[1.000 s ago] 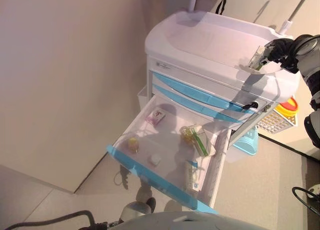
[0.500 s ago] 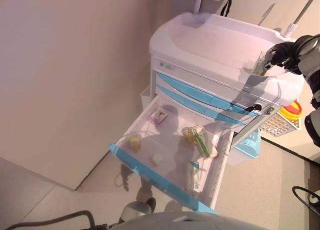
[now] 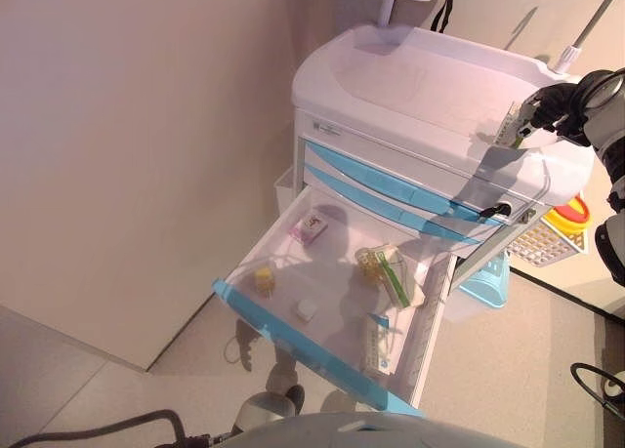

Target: Open the drawer and pick up the medicine

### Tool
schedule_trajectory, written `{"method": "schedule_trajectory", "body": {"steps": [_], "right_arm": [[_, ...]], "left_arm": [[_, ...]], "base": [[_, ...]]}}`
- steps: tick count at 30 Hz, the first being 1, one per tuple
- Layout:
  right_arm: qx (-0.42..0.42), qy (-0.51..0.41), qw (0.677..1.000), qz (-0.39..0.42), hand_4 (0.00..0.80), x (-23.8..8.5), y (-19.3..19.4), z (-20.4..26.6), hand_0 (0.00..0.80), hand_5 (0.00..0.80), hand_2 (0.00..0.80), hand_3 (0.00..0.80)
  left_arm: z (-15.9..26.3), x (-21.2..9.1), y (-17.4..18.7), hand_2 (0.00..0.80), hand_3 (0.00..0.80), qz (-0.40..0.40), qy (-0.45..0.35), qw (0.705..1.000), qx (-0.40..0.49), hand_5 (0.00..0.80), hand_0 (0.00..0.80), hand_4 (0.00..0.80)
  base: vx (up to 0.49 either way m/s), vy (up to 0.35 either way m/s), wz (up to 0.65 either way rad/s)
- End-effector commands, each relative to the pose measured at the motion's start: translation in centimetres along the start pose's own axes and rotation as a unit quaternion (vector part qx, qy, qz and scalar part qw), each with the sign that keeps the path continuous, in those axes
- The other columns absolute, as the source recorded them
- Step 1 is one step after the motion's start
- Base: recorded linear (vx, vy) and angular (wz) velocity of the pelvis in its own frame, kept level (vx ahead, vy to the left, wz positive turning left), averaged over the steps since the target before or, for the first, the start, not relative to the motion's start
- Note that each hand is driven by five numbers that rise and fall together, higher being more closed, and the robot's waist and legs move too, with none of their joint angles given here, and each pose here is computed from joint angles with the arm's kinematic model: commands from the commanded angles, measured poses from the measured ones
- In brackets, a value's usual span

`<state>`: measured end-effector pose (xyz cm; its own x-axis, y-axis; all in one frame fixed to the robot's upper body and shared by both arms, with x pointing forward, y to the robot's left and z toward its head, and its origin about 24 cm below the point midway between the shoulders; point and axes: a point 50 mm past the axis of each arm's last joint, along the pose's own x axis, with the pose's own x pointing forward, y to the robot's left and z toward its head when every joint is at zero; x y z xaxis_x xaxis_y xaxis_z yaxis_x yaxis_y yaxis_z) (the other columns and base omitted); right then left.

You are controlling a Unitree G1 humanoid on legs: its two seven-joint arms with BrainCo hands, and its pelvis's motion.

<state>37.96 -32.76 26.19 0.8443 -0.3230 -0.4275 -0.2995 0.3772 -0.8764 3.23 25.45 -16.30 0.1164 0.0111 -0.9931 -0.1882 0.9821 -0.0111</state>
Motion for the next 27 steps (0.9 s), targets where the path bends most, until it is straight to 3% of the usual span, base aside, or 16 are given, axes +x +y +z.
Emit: {"method": "schedule_trajectory", "body": {"steps": [1, 13, 27], "right_arm": [[0.004, 0.002, 0.995, -0.099, 0.800, -2.3, -4.2, 0.2, 0.800, 0.800, 0.800, 0.800], [0.019, 0.004, 0.992, -0.125, 0.800, -2.0, -4.0, -0.5, 0.800, 0.800, 0.800, 0.800], [0.003, 0.015, 0.997, -0.075, 0.800, -0.9, -2.1, -0.7, 0.800, 0.800, 0.800, 0.800]], "left_arm": [[-0.3, -0.6, 2.0, 0.000, 0.000, 0.023, 0.016, 0.999, 0.029, 0.000, 0.000, 0.000], [-0.2, -0.6, 2.0, 0.000, 0.000, 0.019, 0.010, 0.999, 0.036, 0.000, 0.000, 0.000], [0.2, -0.6, 1.8, 0.000, 0.000, 0.013, 0.004, 0.999, 0.046, 0.000, 0.000, 0.000]], "base": [[0.037, 0.001, 0.02], [0.026, 0.000, 0.01], [0.004, -0.004, 0.02]]}}
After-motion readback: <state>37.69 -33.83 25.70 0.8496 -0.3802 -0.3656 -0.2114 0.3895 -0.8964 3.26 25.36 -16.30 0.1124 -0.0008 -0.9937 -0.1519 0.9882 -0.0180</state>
